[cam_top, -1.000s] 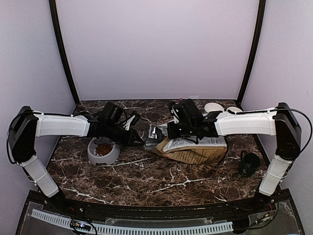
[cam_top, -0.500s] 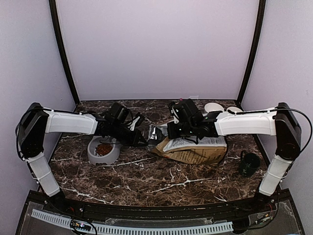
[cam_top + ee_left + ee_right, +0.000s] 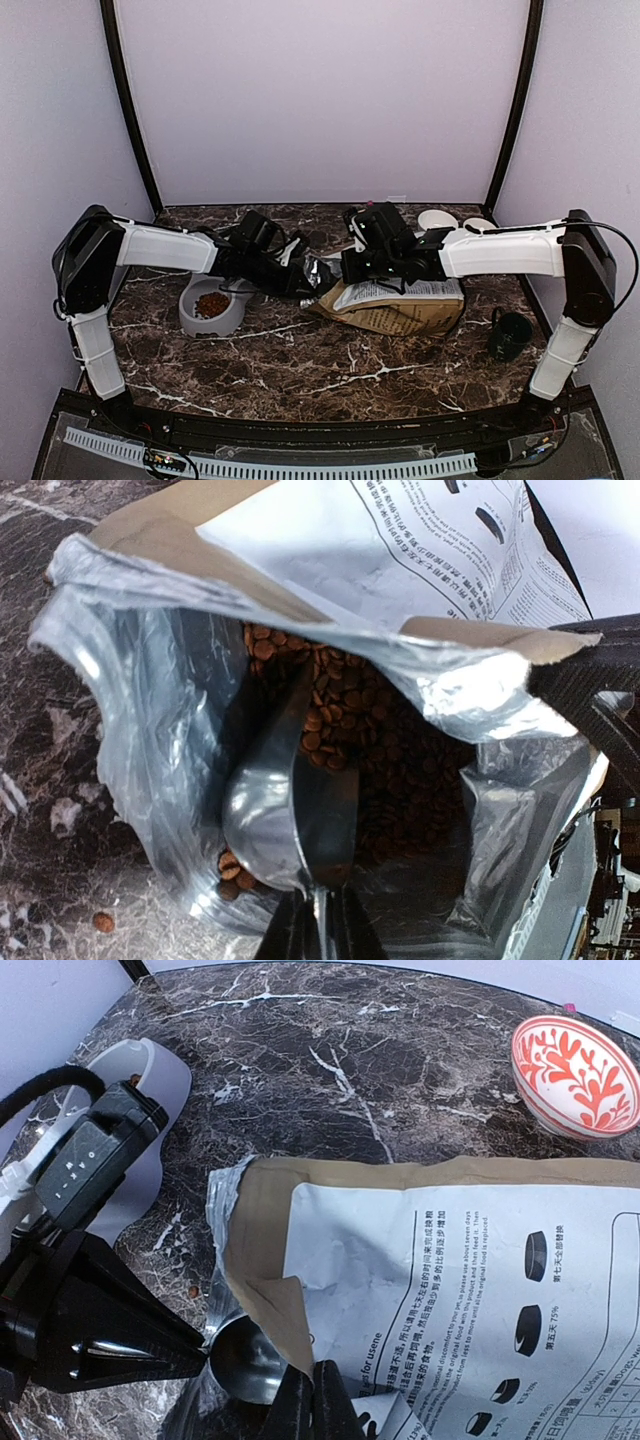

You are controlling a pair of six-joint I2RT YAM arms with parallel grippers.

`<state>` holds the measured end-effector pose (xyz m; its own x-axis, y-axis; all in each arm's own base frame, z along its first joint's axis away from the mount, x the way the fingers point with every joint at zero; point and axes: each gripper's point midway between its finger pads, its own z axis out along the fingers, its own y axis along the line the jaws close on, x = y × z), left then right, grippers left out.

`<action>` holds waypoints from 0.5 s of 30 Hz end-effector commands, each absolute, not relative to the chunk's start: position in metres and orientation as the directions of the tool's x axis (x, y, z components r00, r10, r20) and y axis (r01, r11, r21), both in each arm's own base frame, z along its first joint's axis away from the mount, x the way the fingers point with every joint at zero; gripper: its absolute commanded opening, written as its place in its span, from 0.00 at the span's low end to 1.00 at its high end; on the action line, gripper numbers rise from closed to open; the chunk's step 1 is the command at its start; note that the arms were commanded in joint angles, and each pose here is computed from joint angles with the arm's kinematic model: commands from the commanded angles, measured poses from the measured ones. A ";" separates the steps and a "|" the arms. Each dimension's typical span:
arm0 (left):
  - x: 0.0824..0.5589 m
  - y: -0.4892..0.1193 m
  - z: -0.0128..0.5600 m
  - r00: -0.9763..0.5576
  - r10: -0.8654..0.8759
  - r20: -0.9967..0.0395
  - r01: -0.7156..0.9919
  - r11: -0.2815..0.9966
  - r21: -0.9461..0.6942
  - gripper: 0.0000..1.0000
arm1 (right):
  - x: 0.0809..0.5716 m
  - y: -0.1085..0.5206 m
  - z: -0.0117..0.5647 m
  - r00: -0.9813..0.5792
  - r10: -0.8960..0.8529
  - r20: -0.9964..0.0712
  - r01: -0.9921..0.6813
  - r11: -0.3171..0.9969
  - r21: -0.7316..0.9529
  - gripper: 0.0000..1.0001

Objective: Serve the pet food
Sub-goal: Collect the pet food from the pet food bag.

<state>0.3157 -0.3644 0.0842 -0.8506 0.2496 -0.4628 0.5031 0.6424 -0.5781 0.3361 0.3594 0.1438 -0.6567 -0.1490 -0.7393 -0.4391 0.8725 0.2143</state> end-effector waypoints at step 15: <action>0.304 -0.384 0.067 -0.881 0.221 -0.418 0.467 0.543 -0.697 0.00 | 0.347 0.344 0.158 -0.622 -0.093 -0.778 -0.403 0.890 0.215 0.00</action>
<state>0.3179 -0.3819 0.0763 -0.8628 0.2154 -0.4574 0.4909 0.5732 -0.6561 0.3357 0.3599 0.1408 -0.6522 -0.1426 -0.7445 -0.4425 0.8691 0.2212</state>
